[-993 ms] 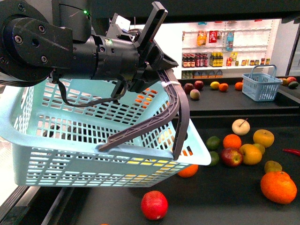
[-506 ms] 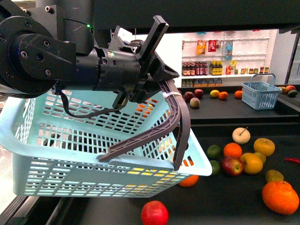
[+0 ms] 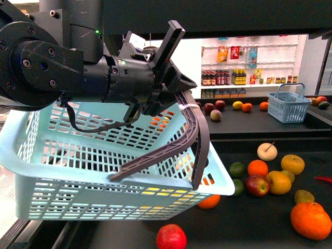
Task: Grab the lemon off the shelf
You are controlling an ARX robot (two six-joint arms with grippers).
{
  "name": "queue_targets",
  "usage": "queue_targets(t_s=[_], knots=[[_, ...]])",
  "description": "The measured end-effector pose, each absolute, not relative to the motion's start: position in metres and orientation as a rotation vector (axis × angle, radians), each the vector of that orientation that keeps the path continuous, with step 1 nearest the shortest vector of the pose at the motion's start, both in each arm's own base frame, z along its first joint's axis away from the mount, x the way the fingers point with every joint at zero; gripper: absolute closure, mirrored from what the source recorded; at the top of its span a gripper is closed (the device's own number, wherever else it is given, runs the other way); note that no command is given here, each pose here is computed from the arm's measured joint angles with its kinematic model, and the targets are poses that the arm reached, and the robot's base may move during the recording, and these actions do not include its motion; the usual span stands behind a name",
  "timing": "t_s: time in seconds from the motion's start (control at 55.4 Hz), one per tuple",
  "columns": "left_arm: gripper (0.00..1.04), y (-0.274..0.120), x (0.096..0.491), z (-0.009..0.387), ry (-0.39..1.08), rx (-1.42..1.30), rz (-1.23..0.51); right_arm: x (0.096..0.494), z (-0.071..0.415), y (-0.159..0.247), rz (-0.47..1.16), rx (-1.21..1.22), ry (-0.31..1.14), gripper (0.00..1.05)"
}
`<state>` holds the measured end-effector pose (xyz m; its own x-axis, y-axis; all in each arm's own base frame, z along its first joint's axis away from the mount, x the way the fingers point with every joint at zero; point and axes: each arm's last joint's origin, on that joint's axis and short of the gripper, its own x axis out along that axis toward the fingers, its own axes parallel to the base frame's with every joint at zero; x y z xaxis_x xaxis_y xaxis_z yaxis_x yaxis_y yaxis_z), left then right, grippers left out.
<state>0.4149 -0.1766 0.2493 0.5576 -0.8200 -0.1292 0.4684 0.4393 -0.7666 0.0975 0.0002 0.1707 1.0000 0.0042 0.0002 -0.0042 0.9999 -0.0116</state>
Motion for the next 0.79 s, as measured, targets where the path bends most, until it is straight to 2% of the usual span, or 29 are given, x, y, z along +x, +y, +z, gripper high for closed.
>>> queue_targets(t_s=[0.235,0.578,0.74,0.795], knots=[[0.94,-0.1766,0.4149,0.2493,0.538,-0.748,-0.85,0.0972,0.1679,0.0002,0.002,-0.012,-0.006,1.0],[0.94,-0.1766,0.4149,0.2493,0.537,-0.748,-0.849,0.0972,0.1679,0.0002,0.002,-0.012,-0.006,0.43],[0.94,-0.1766,0.4149,0.2492,0.538,-0.748,-0.849,0.0972,0.1679,0.0002,0.002,-0.011,-0.006,0.09],[0.94,-0.1766,0.4149,0.2492,0.538,-0.748,-0.849,0.0972,0.1679,0.0002,0.002,-0.01,-0.006,0.07]])
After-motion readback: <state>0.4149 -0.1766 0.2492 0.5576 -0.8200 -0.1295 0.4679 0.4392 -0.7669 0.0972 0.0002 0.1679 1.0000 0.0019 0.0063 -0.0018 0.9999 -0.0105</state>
